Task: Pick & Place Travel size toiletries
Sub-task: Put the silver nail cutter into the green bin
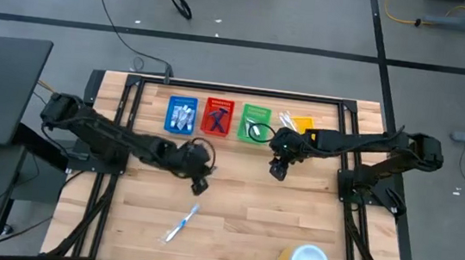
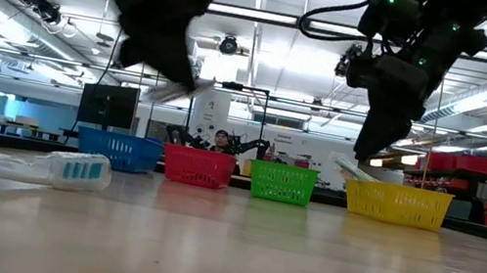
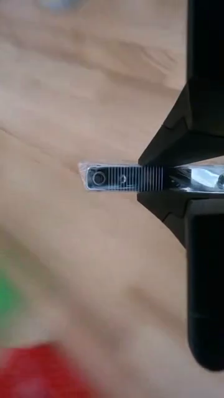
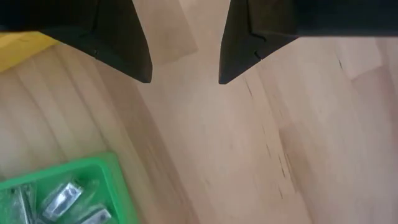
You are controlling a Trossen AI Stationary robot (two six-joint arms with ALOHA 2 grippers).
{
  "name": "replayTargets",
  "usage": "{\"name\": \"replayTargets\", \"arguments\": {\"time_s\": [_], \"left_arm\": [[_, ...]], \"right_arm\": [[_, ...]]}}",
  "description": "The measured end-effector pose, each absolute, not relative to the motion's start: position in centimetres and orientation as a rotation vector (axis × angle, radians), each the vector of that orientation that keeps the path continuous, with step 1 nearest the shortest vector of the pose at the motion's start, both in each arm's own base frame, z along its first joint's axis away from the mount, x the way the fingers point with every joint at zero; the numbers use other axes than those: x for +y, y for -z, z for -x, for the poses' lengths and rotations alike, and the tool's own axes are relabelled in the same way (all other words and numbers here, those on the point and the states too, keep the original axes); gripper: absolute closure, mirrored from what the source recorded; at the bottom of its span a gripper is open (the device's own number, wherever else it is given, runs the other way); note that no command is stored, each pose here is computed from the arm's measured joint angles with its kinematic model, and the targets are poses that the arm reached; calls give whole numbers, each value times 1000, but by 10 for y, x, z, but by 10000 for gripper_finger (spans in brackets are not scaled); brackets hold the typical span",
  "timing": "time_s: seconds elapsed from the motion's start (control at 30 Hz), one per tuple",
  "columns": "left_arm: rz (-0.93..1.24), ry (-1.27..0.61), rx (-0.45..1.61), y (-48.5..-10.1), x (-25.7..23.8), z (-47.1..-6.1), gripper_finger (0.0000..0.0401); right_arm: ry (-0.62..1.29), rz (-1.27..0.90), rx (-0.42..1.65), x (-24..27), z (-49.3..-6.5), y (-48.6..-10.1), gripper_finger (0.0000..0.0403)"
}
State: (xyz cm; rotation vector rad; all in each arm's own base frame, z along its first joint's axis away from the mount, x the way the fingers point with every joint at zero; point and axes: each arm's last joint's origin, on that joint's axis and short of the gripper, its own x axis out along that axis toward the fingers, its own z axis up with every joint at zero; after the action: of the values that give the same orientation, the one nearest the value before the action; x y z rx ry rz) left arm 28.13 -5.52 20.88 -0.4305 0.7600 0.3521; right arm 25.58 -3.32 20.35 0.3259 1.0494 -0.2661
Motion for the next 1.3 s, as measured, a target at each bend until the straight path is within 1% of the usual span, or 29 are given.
{"name": "replayTargets", "arguments": {"time_s": [0.2,0.3,0.4,0.5,0.57,0.63,0.73,0.87,1.07,1.17,1.3], "left_arm": [[231,-309,476,-256,-7,-314,336],[172,-311,405,-269,13,-319,343],[151,-371,386,-274,32,-321,345],[144,-421,389,-266,48,-326,341],[154,-410,368,-256,57,-337,339],[163,-413,387,-239,66,-346,340],[166,-431,398,-217,79,-362,341],[151,-450,438,-200,99,-382,339],[77,-450,514,-174,111,-406,337],[82,-463,564,-163,116,-408,325],[81,-479,586,-158,120,-407,295]], "right_arm": [[270,-326,1084,-33,-253,-202,205],[271,-327,1095,-33,-252,-202,205],[275,-328,1123,-32,-249,-200,205],[298,-353,1174,-32,-245,-198,205],[312,-362,1204,-32,-242,-197,205],[321,-358,1226,-31,-240,-197,205],[323,-358,1237,-31,-239,-196,205],[357,-333,1236,-33,-238,-196,205],[402,-302,1230,-35,-238,-196,205],[404,-301,1231,-35,-238,-196,205],[406,-299,1220,-35,-239,-197,205]]}}
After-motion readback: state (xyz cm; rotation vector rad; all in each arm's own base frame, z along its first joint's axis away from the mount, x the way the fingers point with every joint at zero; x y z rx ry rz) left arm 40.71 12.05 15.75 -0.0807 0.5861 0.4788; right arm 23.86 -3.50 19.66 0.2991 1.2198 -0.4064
